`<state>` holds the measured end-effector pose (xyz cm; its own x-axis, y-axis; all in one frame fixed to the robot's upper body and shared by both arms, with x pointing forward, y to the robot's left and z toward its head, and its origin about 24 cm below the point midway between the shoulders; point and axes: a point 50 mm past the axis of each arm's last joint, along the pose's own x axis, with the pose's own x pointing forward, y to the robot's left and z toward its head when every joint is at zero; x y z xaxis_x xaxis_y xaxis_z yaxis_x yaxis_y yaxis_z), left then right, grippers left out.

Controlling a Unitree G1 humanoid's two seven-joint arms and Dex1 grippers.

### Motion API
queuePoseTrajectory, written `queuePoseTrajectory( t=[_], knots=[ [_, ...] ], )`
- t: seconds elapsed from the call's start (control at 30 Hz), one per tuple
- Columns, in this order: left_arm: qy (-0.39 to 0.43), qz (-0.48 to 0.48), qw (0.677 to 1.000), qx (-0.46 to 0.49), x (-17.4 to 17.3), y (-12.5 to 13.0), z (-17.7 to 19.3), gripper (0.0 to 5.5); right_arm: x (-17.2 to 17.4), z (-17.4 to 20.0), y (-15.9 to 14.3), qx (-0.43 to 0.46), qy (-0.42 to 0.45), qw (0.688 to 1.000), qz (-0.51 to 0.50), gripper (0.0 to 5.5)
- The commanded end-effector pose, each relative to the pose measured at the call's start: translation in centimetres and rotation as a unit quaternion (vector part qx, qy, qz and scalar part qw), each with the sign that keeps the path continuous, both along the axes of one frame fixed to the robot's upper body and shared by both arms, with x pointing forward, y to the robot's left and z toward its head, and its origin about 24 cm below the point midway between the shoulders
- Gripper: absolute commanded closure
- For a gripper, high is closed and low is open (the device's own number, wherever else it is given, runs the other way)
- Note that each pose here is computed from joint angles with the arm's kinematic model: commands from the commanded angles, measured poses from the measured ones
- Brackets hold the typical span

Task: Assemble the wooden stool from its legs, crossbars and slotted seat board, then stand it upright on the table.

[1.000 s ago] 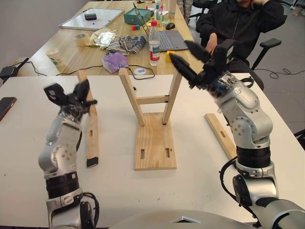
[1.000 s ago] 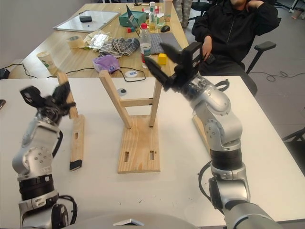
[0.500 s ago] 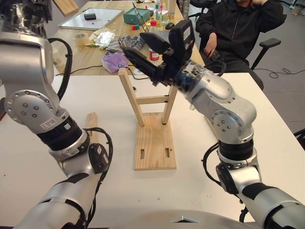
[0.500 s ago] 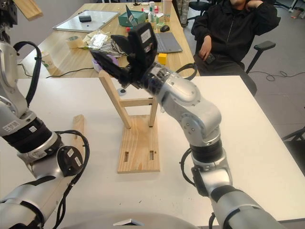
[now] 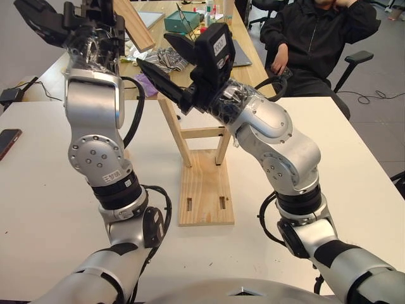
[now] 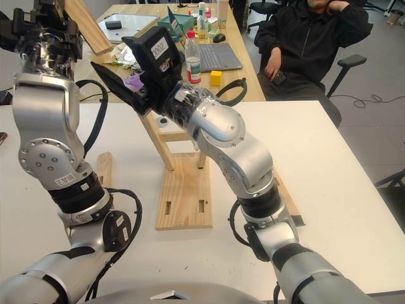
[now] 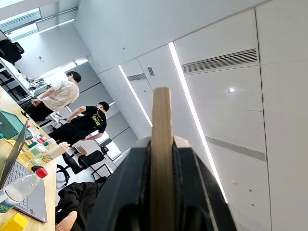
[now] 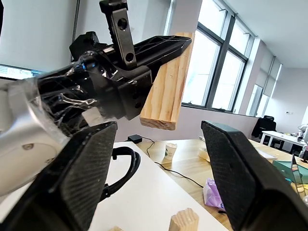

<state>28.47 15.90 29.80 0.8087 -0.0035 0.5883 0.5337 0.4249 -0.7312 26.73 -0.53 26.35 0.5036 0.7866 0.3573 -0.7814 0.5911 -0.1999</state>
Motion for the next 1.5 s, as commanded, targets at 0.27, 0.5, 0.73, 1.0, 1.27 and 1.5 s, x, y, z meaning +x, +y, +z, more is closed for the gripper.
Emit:
queuePoseTrajectory(
  t=[0.27,0.5,0.73,1.0,1.27,1.5],
  knots=[
    [-0.008,-0.003,1.000,0.018,-0.4,-1.5,-0.7,5.13,1.4,0.4,0.5,0.001,0.000,0.999,-0.038,2.27],
    [-0.021,0.026,0.995,0.099,-1.0,-1.9,-1.3,5.13,2.1,0.6,-0.1,0.007,0.007,0.998,-0.061,2.27],
    [-0.072,0.042,0.966,0.246,-2.2,-2.1,-1.3,5.13,3.2,0.4,-1.4,0.013,0.038,0.996,-0.080,2.27],
    [-0.071,0.004,0.950,0.304,-3.0,-1.5,-1.7,5.13,4.0,0.4,-2.4,0.010,0.035,0.994,-0.100,2.27],
    [-0.065,-0.003,0.955,0.290,-3.0,-1.2,-2.0,5.13,4.6,0.6,-3.1,0.010,0.030,0.993,-0.116,2.27],
    [-0.090,0.055,0.966,0.237,-2.9,1.7,1.0,5.13,3.0,-1.2,-1.8,-0.052,0.015,0.997,-0.052,2.27]
  ],
)
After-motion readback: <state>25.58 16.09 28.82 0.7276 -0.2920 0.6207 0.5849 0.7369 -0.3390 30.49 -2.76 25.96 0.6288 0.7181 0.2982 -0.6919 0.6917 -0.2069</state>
